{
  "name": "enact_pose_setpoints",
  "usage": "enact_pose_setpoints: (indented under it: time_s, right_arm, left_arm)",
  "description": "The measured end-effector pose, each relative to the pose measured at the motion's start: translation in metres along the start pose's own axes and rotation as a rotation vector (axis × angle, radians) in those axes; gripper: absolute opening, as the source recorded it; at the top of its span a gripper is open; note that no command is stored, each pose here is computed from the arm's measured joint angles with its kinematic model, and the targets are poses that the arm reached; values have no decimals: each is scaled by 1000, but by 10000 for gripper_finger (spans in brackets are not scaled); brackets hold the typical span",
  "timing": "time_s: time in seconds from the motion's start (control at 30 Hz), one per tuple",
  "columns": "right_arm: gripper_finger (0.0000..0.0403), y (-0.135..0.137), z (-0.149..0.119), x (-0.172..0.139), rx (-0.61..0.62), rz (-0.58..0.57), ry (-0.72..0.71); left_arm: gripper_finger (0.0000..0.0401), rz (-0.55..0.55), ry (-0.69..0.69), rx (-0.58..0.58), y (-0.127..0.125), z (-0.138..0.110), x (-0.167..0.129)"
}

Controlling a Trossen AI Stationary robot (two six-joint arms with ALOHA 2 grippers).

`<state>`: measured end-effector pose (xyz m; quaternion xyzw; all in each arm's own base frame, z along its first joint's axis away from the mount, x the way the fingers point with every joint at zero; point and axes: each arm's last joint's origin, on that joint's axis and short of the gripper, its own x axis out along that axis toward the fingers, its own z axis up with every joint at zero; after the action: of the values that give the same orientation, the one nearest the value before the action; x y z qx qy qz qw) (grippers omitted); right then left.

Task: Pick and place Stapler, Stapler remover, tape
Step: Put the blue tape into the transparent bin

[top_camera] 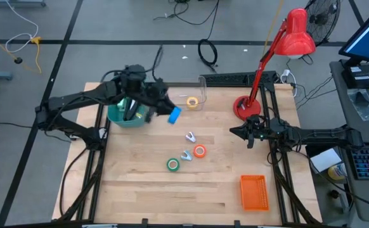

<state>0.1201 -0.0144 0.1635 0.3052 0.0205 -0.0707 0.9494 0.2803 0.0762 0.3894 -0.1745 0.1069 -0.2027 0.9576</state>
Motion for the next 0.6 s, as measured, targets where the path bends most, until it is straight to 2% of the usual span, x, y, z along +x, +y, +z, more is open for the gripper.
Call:
enact_pose_setpoints:
  time_s: [0.17, 0.27, 0.4, 0.5, 0.6]
  right_arm:
    - [4, 0, 0, 0, 24, 0, 0]
    - [4, 0, 0, 0, 26, 0, 0]
    - [4, 0, 0, 0, 27, 0, 0]
    - [4, 0, 1, 0, 43, 4, -5]
    - [4, 1, 1, 0, 52, 7, -10]
  left_arm:
    - [40, 572, 131, -78, 20, -23, -6]
    - [40, 790, 153, -93, 33, -29, -11]
    - [40, 864, 151, -115, 51, -29, -17]
    - [40, 916, 187, -165, 71, -36, -20]
    - [40, 964, 225, -183, 91, -32, -22]
